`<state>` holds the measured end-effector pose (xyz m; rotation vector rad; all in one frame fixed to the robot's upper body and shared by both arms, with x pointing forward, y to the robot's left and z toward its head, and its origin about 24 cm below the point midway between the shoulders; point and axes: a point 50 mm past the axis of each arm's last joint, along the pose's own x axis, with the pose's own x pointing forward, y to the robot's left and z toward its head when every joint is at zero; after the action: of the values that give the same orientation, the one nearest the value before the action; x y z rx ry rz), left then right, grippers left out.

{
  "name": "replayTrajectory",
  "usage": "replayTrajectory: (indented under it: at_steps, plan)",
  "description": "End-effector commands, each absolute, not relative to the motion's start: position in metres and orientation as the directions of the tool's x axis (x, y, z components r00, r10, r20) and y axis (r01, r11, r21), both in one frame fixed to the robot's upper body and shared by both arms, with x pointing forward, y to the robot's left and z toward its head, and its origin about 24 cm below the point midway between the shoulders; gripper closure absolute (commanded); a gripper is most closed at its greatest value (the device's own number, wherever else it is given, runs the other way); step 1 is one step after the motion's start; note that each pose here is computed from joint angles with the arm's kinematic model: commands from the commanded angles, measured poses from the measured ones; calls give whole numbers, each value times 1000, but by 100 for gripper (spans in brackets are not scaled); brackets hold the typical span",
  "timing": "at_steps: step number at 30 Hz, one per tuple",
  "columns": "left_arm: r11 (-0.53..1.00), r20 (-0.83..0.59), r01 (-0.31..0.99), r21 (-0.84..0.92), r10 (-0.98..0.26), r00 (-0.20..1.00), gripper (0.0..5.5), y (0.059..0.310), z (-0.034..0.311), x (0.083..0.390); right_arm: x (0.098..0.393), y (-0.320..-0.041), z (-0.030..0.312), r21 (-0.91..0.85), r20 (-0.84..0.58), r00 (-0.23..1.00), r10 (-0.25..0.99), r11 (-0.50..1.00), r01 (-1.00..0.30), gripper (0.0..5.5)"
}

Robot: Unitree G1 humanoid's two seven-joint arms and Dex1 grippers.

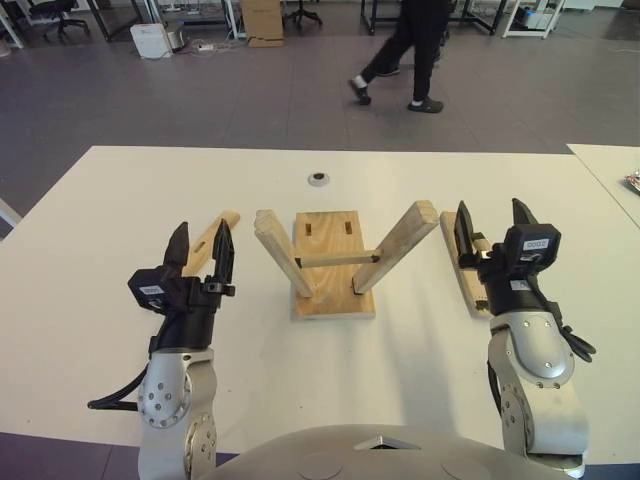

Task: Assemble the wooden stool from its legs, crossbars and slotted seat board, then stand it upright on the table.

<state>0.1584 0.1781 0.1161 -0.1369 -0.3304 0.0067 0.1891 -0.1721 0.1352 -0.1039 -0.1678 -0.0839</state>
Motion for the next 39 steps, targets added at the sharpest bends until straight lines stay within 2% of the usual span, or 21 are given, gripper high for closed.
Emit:
replayTrajectory:
  at_steps: [1,4,5,10,13,15,17,20,24,26,28,29,31,33,36,39]
  plan:
    - [960,345,275,-44,-244,906,257,146,120,159,193,-150,141,-73,212,969,130,990,-117,184]
    - [840,305,542,-28,-509,805,257,119,116,155,189,-109,147,-91,231,858,459,888,-450,184]
    - [813,302,581,-31,-547,781,257,115,116,156,188,-103,147,-95,229,835,501,865,-493,184]
    - [804,325,593,-38,-551,768,257,106,132,149,193,-110,138,-100,192,851,488,873,-478,184]
    - [825,345,565,-19,-525,778,257,104,157,143,201,-137,109,-15,66,924,376,927,-376,184]
    - [807,299,585,84,-580,757,257,113,167,145,211,-158,105,13,44,951,307,951,-308,184]
    - [797,261,570,198,-603,753,257,133,181,158,225,-170,118,-39,100,952,290,957,-287,184]
    - [843,286,474,255,-534,796,257,169,203,181,246,-178,150,-88,211,933,292,956,-280,184]
    - [845,292,472,252,-531,795,257,171,214,179,252,-175,167,-105,267,911,315,949,-297,184]
    - [832,356,509,221,-555,752,257,157,226,180,252,-171,176,-79,284,894,346,938,-337,184]
    - [768,467,622,149,-610,641,257,126,248,181,253,-161,192,-21,317,851,419,900,-435,184]
    - [732,490,670,123,-632,601,257,123,255,184,253,-156,199,3,332,827,455,876,-483,184]
    - [685,506,727,45,-643,575,257,151,250,204,250,-146,217,65,377,767,519,811,-581,184]
    - [626,514,779,30,-678,525,257,167,248,207,247,-140,233,99,413,722,555,761,-641,184]
    - [470,510,883,-19,-755,413,257,164,250,188,243,-138,256,161,467,680,565,702,-694,184]
    - [237,376,931,-278,-865,332,257,154,212,153,240,-124,236,214,350,694,629,668,-713,184]
